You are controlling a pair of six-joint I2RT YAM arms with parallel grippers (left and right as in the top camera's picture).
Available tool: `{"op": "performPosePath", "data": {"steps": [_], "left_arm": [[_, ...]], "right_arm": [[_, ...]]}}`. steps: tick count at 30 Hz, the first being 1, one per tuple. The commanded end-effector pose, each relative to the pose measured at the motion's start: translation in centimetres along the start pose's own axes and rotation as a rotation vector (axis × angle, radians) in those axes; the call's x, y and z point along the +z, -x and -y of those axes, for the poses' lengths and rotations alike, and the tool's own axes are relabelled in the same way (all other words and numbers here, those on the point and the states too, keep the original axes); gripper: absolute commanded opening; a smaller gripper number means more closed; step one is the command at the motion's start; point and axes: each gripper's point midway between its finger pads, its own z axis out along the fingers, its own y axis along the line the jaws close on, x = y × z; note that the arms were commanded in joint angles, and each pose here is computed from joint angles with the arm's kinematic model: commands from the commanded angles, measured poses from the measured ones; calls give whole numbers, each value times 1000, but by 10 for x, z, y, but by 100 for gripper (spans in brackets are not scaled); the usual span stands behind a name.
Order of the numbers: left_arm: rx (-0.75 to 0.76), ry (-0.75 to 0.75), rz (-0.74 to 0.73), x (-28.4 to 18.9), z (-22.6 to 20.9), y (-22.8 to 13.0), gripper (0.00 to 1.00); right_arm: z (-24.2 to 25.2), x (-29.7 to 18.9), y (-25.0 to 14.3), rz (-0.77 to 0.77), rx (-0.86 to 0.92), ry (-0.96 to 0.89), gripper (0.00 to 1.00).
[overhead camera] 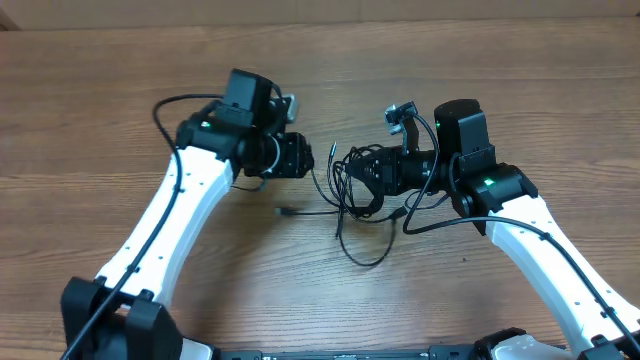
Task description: Untangle cables
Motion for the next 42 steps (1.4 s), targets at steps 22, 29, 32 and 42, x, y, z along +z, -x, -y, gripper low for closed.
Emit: {"op": "performPosePath", "data": {"steps": [22, 29, 32, 42], "left_arm": [[46, -567, -246, 69, 63, -20, 52], [63, -645, -236, 65, 74, -16, 60], [81, -676, -235, 61, 78, -16, 64], [90, -635, -246, 65, 71, -22, 49]], "right_arm": [[-21, -6, 8, 17, -45, 56, 4], [-27, -1, 5, 6, -62, 70, 4], [-29, 0, 5, 7, -69, 74, 4], [-1, -1, 12, 54, -43, -85, 4]]}}
